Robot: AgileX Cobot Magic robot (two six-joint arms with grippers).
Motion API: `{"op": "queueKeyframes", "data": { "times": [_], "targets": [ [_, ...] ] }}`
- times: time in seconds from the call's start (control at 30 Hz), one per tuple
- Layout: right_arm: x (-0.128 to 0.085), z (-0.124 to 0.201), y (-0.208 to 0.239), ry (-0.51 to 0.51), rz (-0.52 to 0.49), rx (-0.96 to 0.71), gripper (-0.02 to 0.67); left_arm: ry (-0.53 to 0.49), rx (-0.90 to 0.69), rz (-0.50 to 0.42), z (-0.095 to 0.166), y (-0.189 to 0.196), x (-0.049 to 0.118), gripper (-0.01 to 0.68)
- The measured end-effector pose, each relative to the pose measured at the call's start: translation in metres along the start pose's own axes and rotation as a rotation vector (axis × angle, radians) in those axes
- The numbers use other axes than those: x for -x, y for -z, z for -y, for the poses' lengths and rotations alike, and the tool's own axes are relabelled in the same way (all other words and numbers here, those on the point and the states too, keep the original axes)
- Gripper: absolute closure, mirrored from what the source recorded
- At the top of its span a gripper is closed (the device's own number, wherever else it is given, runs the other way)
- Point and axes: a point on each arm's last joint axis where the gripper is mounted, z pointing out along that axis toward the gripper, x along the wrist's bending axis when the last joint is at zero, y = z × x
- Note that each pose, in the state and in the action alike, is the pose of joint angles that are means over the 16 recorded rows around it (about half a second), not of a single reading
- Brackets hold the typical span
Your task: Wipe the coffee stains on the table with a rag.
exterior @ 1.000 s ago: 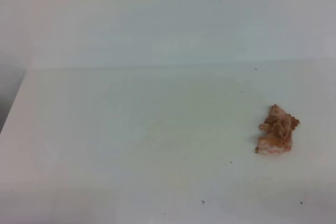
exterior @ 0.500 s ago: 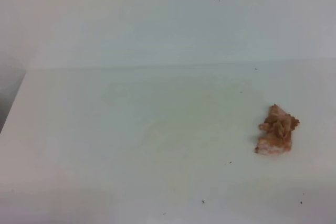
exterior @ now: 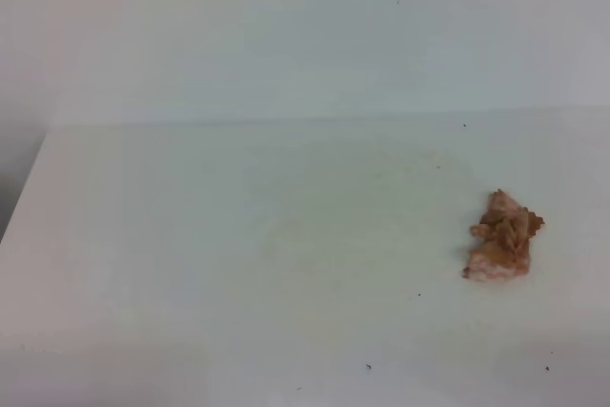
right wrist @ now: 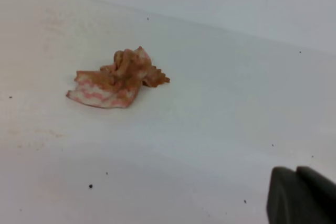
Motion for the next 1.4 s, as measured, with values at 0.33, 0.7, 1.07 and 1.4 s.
{"op": "queueKeyframes", "data": {
  "times": [0.33,0.7,1.07,1.4],
  "targets": [
    [0.0000,0.0000,-0.0001,0.000,0.000,-0.001,0.650,0.000,0.000,0.000,0.0000,0.0000,0.0000,0.675],
    [0.0000,0.0001,-0.0001,0.000,0.000,-0.001,0.650,0.000,0.000,0.000,0.0000,0.0000,0.0000,0.675],
    [0.0000,0.0001,-0.0001,0.000,0.000,-0.001,0.650,0.000,0.000,0.000,0.0000,0.0000,0.0000,0.675],
    [0.0000,0.0001,-0.0001,0.000,0.000,-0.001,0.650,0.000,0.000,0.000,0.0000,0.0000,0.0000,0.675]
  ]
}}
